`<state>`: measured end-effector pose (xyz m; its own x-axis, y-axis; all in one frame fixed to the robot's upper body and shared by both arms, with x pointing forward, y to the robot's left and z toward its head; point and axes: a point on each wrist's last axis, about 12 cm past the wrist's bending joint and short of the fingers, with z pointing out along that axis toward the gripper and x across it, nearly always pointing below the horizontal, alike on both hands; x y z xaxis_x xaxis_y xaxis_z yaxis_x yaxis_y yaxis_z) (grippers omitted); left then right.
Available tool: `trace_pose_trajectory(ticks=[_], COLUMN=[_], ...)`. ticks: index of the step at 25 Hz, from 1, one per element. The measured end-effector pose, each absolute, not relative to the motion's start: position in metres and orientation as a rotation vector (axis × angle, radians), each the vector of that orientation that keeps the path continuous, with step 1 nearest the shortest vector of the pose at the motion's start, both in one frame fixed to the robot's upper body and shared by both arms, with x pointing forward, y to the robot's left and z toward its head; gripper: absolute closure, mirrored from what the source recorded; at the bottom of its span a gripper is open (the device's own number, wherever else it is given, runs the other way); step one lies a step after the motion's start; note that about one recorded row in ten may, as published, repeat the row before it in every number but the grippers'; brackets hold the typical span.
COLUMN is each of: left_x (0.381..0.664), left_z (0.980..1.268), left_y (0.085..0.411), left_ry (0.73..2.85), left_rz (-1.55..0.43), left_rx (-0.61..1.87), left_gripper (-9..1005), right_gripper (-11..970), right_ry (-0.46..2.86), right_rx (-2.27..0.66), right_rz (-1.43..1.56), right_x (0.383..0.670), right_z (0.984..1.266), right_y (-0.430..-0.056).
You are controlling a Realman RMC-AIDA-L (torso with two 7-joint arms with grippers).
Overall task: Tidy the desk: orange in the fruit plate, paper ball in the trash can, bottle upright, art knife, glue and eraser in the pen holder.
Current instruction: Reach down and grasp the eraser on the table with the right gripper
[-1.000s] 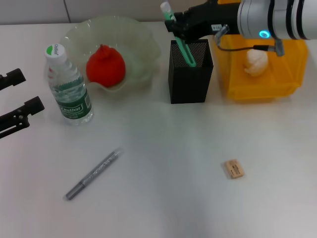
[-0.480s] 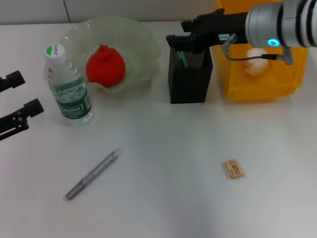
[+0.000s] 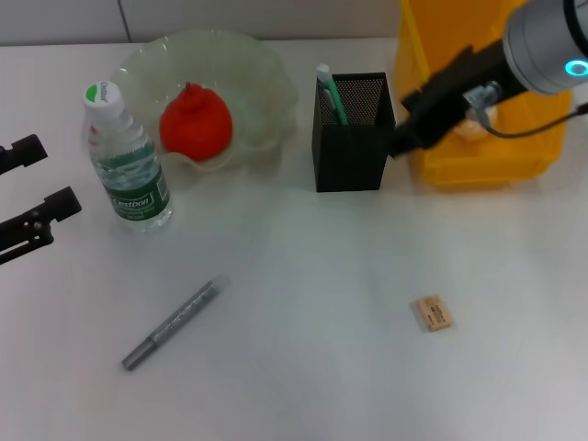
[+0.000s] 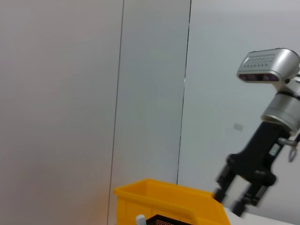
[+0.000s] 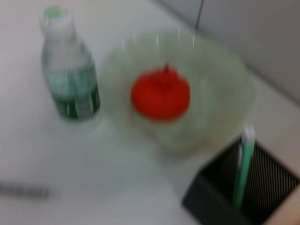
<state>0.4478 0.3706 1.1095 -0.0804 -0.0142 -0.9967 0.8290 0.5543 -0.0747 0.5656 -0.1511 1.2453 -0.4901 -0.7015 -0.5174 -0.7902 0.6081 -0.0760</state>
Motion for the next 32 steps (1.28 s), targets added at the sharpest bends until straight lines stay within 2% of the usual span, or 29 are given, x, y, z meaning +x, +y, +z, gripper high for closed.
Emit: trace_pose_trajectory(ticks=[6, 10, 20, 32], left_x=[0.448, 0.448, 0.445, 0.444], left_z=[1.109, 1.109, 1.105, 1.103], left_y=[0.37, 0.37, 0.369, 0.368], left_ry=[1.496, 1.495, 1.503, 1.516], left_rz=[-0.814, -0.814, -0.832, -0.84], left_rx=[0.735, 0.736, 0.719, 0.722], left_gripper=[239, 239, 239, 239], right_gripper=[368, 369, 370, 370], right_ry=[2.48, 2.599, 2.724, 2.747], right_rx=[-1.288, -1.403, -1.43, -1.461], right_rz=[0.204, 0.168, 0.13, 0.086], right_x=[0.553, 0.548, 0.553, 0.553], right_z=[1.239, 1.211, 1.169, 1.151], right_y=[-0.147, -0.141, -0.134, -0.128])
